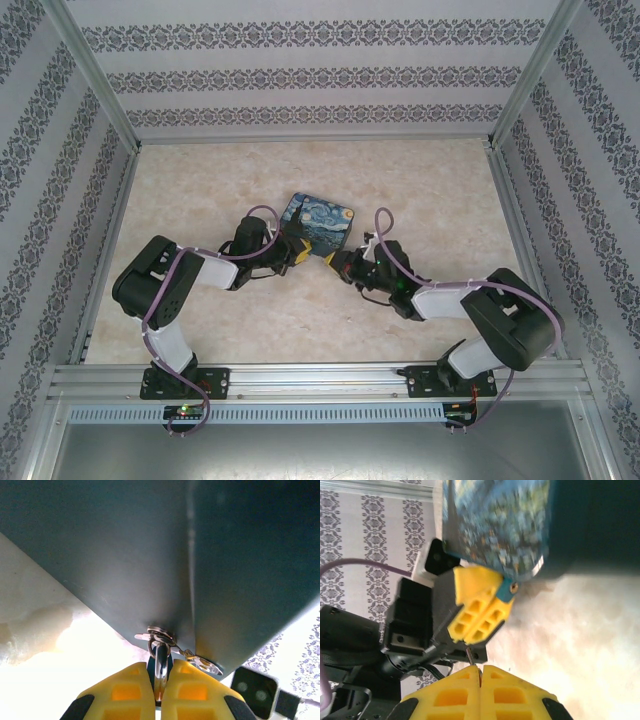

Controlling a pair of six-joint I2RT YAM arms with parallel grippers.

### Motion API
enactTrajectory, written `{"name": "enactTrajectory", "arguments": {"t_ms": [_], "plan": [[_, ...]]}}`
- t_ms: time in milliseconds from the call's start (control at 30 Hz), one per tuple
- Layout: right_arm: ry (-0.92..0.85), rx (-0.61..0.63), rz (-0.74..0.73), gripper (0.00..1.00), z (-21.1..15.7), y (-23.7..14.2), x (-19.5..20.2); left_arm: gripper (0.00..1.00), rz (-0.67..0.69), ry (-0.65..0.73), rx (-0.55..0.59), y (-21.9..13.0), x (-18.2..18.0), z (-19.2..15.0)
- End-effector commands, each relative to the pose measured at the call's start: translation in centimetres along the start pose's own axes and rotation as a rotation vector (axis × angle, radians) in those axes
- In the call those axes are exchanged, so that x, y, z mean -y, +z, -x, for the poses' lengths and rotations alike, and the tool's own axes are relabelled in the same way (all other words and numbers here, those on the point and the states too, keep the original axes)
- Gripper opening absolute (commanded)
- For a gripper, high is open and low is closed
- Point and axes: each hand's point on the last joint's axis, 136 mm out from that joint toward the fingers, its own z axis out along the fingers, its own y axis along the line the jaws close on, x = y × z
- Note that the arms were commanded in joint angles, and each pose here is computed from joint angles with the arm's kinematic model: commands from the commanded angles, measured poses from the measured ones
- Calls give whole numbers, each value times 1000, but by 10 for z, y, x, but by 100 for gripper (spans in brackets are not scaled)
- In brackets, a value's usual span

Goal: Unlock a padlock with a key

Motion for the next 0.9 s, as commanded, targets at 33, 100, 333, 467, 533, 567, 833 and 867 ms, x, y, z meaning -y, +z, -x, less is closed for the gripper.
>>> {"name": "enactTrajectory", "arguments": {"t_ms": [33, 100, 333, 467, 533, 567, 833, 867], "plan": [[90, 103, -30, 0, 1, 6, 8, 0, -91, 28, -18, -3, 27, -4], [125, 132, -37, 0, 0, 10, 11, 0, -100, 33, -21, -4, 31, -4], [179, 204, -53, 0, 7, 18, 19, 0, -115, 53, -33, -8, 36, -8], [202, 218, -48, 0, 11, 21, 22, 0, -119, 62, -40, -8, 35, -10], [209, 221, -46, 0, 12, 23, 23, 0, -121, 65, -42, -8, 35, -10], [214, 225, -43, 0, 13, 23, 23, 0, -121, 65, -42, -8, 35, -10], [225, 235, -22, 0, 17, 25, 17, 0, -123, 70, -49, -9, 35, -12], [224, 235, -18, 0, 17, 26, 15, 0, -122, 70, -50, -9, 35, -12]]}}
